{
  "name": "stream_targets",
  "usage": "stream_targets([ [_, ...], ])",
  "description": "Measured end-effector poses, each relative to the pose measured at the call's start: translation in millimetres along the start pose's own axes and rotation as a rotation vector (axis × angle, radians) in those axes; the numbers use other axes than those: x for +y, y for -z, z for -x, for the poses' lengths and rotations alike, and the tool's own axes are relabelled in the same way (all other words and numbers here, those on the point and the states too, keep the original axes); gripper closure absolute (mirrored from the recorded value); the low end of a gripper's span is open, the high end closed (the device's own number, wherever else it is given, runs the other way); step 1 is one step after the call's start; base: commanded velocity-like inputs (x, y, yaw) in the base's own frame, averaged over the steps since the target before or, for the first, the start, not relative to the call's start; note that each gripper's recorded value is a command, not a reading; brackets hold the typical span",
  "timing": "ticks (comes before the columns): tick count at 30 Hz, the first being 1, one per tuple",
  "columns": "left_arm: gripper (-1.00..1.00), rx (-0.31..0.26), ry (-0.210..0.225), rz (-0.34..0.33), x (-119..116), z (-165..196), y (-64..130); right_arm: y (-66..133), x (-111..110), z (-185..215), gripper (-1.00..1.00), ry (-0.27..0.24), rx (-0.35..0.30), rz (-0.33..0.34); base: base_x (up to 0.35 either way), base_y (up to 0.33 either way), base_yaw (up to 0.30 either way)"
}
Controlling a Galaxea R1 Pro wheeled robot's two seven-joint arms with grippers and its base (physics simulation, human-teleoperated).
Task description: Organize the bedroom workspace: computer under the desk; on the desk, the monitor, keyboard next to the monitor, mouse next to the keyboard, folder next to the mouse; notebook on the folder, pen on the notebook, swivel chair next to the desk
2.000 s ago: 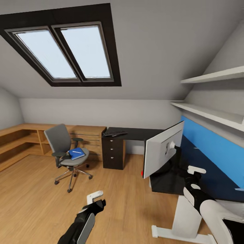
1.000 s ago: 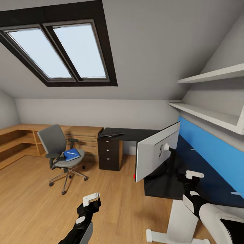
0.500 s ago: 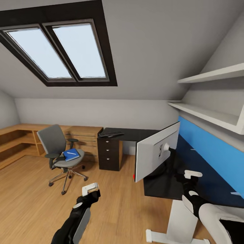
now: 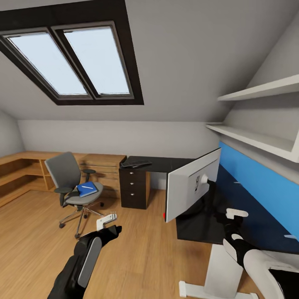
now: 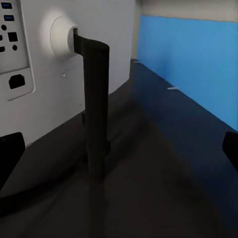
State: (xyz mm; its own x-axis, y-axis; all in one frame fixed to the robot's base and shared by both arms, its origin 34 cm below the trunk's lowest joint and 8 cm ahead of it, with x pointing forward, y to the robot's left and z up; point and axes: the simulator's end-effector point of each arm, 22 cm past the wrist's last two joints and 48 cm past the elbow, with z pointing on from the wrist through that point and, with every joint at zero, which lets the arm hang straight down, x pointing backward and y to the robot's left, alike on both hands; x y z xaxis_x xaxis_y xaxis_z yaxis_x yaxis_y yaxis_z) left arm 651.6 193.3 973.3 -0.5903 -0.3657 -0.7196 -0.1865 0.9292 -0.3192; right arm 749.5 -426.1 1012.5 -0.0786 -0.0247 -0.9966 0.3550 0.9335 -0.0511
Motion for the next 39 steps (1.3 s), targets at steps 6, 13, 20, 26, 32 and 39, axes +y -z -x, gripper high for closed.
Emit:
stream_targets([
  [6, -1.0, 0.051, -0.011, 0.05, 30.3, -22.6, -16.7, -2.0, 0.3, -6.0, -1.0, -0.001, 0.001, -0.002, 0.0, 0.0, 0.0],
  [13, -1.0, 0.053, -0.013, 0.061, 38.5, -28.0, -24.2, -4.0, 1.7, -13.6, -1.0, -0.002, 0.003, -0.002, 0.0, 0.0, 0.0],
  [20, -1.0, 0.054, -0.015, 0.062, 41.1, -33.0, -30.6, -6.1, 2.7, -20.9, -1.0, -0.002, 0.002, -0.002, 0.0, 0.0, 0.0],
  [26, -1.0, 0.055, -0.014, 0.062, 42.5, -37.8, -36.0, -7.7, 3.5, -27.9, -1.0, -0.001, 0.002, -0.002, 0.0, 0.0, 0.0],
  [32, -1.0, 0.055, -0.014, 0.062, 44.4, -42.3, -41.4, -8.9, 4.9, -34.6, -1.0, -0.003, 0.0, -0.002, 0.0, 0.0, 0.0],
  [39, -1.0, 0.055, -0.015, 0.063, 47.7, -47.5, -47.7, -9.2, 12.2, -36.5, -1.0, -0.014, -0.033, 0.004, 0.0, 0.0, 0.0],
])
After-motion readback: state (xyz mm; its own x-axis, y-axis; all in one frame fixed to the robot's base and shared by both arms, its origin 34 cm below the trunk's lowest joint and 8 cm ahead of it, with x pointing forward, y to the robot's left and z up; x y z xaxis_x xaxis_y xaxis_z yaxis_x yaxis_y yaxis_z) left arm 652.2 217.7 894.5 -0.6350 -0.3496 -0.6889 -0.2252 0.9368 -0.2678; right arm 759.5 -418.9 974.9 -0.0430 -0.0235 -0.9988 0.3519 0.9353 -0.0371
